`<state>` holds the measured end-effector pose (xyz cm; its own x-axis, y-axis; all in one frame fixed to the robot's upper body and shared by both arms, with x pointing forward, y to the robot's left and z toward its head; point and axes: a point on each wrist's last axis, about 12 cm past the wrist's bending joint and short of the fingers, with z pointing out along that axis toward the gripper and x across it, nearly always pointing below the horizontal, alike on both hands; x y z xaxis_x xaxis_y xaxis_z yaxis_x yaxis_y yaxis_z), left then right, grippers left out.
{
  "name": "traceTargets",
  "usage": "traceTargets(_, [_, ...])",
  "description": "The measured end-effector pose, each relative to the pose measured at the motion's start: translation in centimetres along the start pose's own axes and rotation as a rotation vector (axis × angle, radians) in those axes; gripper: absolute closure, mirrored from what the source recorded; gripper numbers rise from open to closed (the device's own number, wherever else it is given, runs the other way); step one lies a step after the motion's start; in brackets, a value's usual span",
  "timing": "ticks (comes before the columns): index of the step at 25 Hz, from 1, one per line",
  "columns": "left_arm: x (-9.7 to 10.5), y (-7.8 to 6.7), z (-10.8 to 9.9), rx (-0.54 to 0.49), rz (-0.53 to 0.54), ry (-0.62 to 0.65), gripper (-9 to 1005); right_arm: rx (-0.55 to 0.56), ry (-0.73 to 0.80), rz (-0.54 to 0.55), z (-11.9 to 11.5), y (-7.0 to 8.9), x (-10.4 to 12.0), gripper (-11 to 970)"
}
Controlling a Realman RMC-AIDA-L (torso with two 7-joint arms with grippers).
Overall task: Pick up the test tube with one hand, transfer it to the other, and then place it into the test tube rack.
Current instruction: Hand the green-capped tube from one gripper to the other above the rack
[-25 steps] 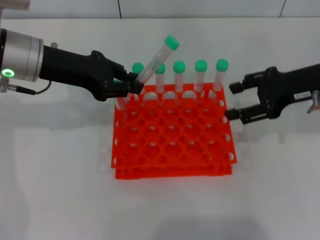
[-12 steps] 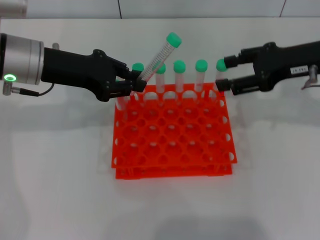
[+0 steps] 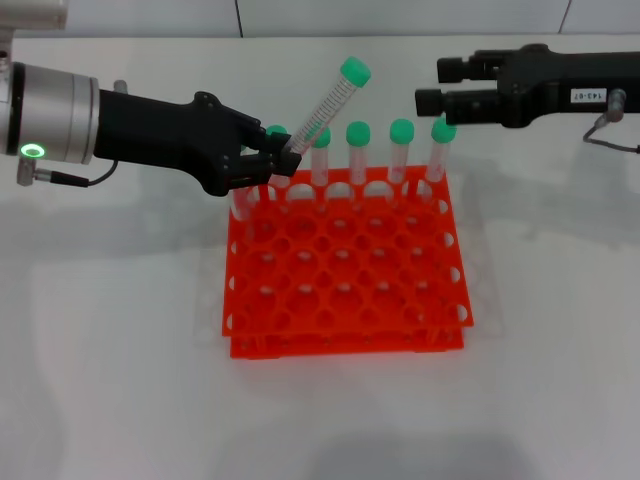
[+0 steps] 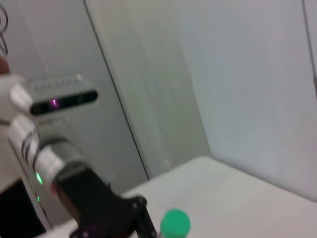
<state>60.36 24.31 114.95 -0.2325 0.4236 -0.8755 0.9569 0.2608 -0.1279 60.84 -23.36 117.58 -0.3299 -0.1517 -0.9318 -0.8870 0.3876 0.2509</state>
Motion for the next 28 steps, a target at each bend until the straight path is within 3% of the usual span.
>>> traceTargets(7, [-0.1, 0.1, 0.2, -0.009, 0.007, 0.0, 758, -0.026, -0.153, 0.144, 0.6, 0.0, 1.7, 265])
traceTargets(11, [-0.3, 0.2, 0.3, -0.01, 0.012, 0.001, 756, -0.042, -0.22, 0.172, 1.1, 0.3, 2.4, 265])
traceTargets(28, [-0.8, 0.2, 0.9, -0.003, 0.024, 0.0, 746, -0.062, -0.352, 0.148, 4.4, 2.0, 4.5, 271])
